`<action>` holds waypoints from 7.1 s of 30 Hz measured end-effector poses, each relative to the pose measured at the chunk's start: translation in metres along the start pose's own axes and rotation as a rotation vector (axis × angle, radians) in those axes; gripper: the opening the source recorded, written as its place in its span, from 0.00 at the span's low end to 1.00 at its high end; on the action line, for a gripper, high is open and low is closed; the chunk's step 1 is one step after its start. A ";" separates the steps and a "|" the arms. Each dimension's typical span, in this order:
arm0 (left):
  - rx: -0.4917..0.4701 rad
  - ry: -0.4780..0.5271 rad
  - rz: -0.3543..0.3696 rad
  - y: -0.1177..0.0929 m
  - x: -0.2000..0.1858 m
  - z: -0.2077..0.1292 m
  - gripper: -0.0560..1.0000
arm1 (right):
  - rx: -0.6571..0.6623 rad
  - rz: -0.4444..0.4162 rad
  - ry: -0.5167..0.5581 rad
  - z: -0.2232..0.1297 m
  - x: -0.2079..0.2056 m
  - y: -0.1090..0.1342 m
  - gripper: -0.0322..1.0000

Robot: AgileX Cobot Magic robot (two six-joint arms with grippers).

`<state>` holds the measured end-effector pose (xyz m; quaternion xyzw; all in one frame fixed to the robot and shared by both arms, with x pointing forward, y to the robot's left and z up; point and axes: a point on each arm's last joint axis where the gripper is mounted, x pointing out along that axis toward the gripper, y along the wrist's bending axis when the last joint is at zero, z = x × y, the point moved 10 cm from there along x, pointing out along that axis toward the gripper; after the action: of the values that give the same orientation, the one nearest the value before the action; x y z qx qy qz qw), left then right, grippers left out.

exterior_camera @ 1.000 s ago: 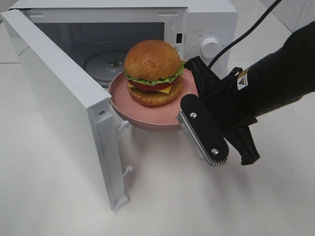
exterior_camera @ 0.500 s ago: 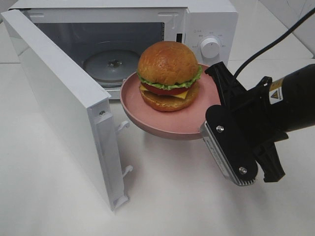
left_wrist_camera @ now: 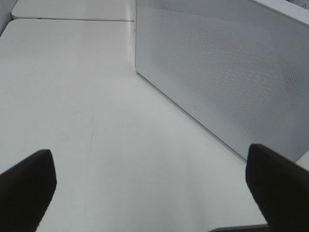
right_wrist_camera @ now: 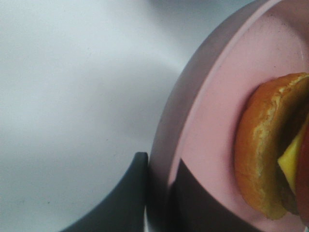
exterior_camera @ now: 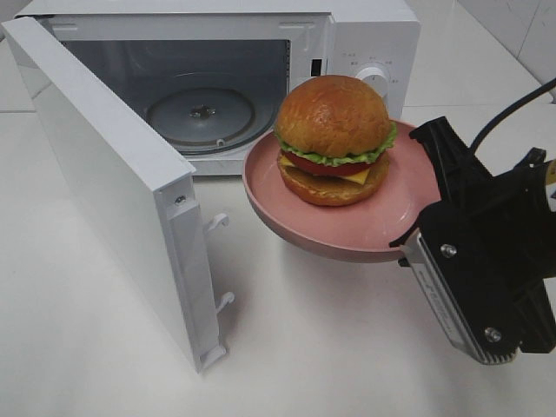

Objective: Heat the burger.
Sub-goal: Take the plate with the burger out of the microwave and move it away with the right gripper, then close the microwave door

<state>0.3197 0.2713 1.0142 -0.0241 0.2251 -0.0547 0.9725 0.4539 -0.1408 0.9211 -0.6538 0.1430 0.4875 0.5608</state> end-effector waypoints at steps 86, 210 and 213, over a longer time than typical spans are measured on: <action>0.000 0.000 0.000 0.000 0.000 0.000 0.99 | 1.322 -0.245 0.904 -0.134 -0.022 0.072 0.12; 0.000 0.000 0.000 0.000 0.000 0.000 0.99 | 1.621 -0.225 0.115 -0.051 -0.162 0.055 0.75; 0.000 0.000 0.000 0.000 0.000 0.000 0.99 | 1.644 -0.251 0.106 -0.054 -0.165 0.062 0.75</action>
<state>0.3197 0.2713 1.0142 -0.0241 0.2251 -0.0547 0.9725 0.3540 -0.2679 1.0101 -0.0692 0.4057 0.1300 0.9020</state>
